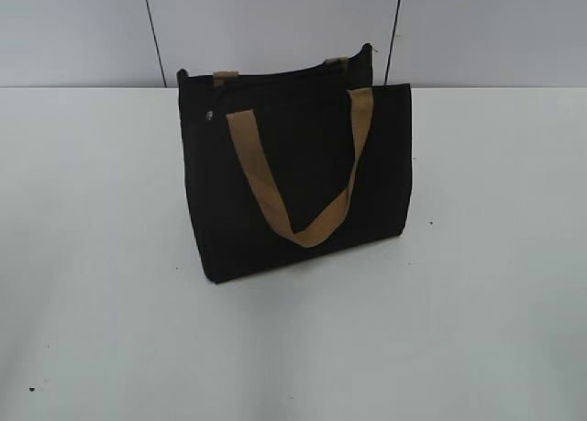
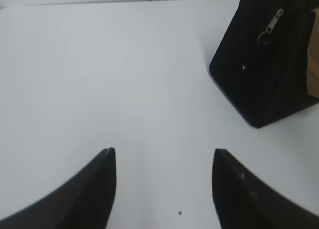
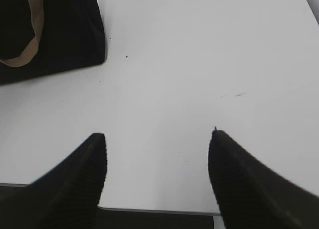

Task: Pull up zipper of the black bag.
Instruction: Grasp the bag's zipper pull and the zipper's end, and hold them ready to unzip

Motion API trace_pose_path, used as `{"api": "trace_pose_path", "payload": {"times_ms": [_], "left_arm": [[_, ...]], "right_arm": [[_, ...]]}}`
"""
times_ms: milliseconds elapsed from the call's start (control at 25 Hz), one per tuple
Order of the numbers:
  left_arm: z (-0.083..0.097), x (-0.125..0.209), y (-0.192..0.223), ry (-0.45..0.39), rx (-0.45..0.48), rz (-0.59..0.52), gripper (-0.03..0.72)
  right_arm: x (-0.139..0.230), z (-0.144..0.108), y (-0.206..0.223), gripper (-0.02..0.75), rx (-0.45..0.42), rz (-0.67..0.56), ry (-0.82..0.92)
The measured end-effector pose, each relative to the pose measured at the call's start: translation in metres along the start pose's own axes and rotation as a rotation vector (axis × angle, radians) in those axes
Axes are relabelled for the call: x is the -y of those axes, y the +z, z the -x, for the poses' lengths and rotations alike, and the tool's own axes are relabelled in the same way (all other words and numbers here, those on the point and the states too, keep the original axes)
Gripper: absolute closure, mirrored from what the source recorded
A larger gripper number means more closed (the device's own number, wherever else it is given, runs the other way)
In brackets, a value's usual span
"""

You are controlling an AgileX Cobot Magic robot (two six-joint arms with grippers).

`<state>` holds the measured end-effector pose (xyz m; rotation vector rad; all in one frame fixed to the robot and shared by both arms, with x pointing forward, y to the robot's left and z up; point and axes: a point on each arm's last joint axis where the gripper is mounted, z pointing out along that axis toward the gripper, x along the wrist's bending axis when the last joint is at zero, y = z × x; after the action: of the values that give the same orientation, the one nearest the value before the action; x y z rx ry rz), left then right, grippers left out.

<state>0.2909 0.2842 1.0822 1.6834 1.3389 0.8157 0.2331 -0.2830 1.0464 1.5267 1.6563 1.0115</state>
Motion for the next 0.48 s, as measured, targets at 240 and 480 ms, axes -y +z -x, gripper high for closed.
{"api": "trace_pose_path", "payload": {"times_ms": [240, 480], "left_arm": [[-0.003, -0.033, 0.074, 0.057, 0.128, 0.010, 0.211], [0.002, -0.030, 0.150, 0.176, 0.347, -0.020, 0.209]], "right_arm": [[0.000, 0.000, 0.000, 0.249, 0.000, 0.000, 0.000], [0.000, 0.000, 0.000, 0.249, 0.000, 0.000, 0.000]]}}
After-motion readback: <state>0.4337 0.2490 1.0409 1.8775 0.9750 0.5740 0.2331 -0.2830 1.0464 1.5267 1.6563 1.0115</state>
